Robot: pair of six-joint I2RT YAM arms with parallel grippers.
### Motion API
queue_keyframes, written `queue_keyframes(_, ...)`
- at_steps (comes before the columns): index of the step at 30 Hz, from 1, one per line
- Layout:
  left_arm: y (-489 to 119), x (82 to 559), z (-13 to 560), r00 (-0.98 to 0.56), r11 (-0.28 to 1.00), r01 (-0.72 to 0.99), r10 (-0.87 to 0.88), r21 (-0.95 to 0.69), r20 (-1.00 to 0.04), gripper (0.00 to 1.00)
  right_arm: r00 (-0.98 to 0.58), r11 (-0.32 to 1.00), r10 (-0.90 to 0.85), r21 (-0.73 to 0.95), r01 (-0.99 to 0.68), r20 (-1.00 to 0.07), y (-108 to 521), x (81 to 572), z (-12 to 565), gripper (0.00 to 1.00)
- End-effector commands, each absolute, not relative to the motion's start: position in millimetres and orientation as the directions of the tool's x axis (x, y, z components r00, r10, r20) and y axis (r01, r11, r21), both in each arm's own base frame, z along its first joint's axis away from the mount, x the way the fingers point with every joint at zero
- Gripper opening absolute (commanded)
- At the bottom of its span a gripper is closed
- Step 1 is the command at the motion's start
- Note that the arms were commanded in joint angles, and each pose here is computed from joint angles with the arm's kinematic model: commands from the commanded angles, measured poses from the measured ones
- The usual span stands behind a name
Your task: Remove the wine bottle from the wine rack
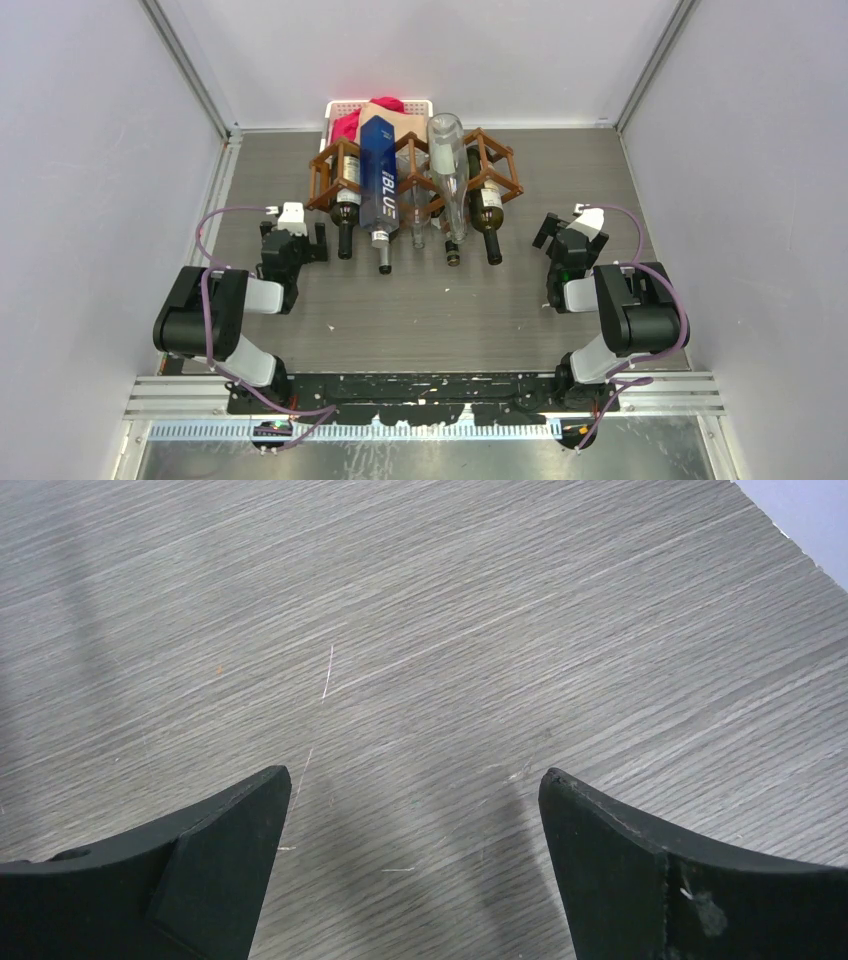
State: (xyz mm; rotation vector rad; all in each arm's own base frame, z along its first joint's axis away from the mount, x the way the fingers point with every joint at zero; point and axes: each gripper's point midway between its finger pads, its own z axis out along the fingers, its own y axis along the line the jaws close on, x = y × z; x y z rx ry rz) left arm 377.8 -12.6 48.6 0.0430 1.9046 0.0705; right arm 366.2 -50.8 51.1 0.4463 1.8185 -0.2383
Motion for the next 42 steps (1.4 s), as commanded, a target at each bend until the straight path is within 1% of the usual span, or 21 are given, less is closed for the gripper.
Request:
queue_keyframes(1,-6,393,73,-0.241,0.996,-0.033,0.071,0.082,-0.968,1.0,-0.15,0.895,0.17,0.089,0.437,-0.974,-57,379,75,1.0)
queue_keyframes(15,-6,395,73,-0.248,0.997,-0.02,0.066,0.073,-0.967,1.0,-0.139,0.885,0.178,0.097,0.455,-0.974,-60,379,76,1.0)
queue_keyframes(16,-4,396,75,-0.261,0.998,-0.023,0.05,0.058,-0.964,1.0,-0.114,0.864,0.191,0.112,0.492,-0.975,-66,376,81,1.0)
queue_keyframes(18,5,399,81,-0.309,0.998,-0.059,0.007,0.027,-0.951,1.0,-0.117,0.867,0.197,0.117,0.485,-0.973,-67,377,87,1.0)
queue_keyframes(19,9,399,82,-0.361,0.997,-0.076,-0.005,0.023,-0.932,1.0,-0.108,0.854,0.193,0.113,0.507,-0.975,-70,377,99,1.0)
queue_keyframes(22,17,403,91,-0.489,0.995,-0.067,0.038,0.08,-0.871,1.0,-0.127,0.753,0.261,0.119,0.648,-0.957,-90,369,128,1.0)
queue_keyframes(24,38,403,97,-0.525,0.988,-0.1,0.044,0.113,-0.85,0.99,-0.124,0.737,0.289,0.138,0.662,-0.949,-91,367,147,1.0)
queue_keyframes(26,50,398,104,-0.527,0.991,-0.113,0.006,0.077,-0.85,1.0,-0.082,0.732,0.315,0.187,0.654,-0.945,-89,364,165,1.0)
queue_keyframes(28,62,392,114,-0.524,0.99,-0.134,-0.026,0.052,-0.851,1.0,0.032,0.69,0.377,0.304,0.657,-0.925,-90,360,184,1.0)
queue_keyframes(30,71,384,124,-0.526,0.989,-0.147,-0.047,0.036,-0.849,1.0,0.103,0.674,0.442,0.406,0.618,-0.891,-87,361,201,1.0)
queue_keyframes(32,76,377,133,-0.527,0.99,-0.142,-0.07,0.007,-0.847,1.0,0.159,0.63,0.526,0.509,0.587,-0.835,-85,362,212,1.0)
queue_keyframes(34,82,372,146,-0.522,0.991,-0.137,-0.068,0.004,-0.85,1.0,0.204,0.538,0.615,0.595,0.597,-0.761,-87,361,217,1.0)
queue_keyframes(35,84,370,153,-0.521,0.991,-0.134,-0.063,0.009,-0.851,1.0,0.194,0.508,0.645,0.604,0.614,-0.739,-89,359,216,1.0)
queue_keyframes(36,87,369,161,-0.52,0.991,-0.133,-0.061,0.01,-0.852,1.0,0.164,0.505,0.668,0.605,0.616,-0.726,-87,360,217,1.0)
queue_keyframes(39,88,370,185,-0.52,0.992,-0.122,-0.082,-0.022,-0.85,1.0,0.025,0.598,0.709,0.619,0.509,-0.705,-62,378,233,1.0)
queue_keyframes(42,79,377,209,-0.528,0.994,-0.085,-0.106,-0.072,-0.843,0.99,-0.049,0.639,0.73,0.655,0.404,-0.682,-40,395,263,1.0)
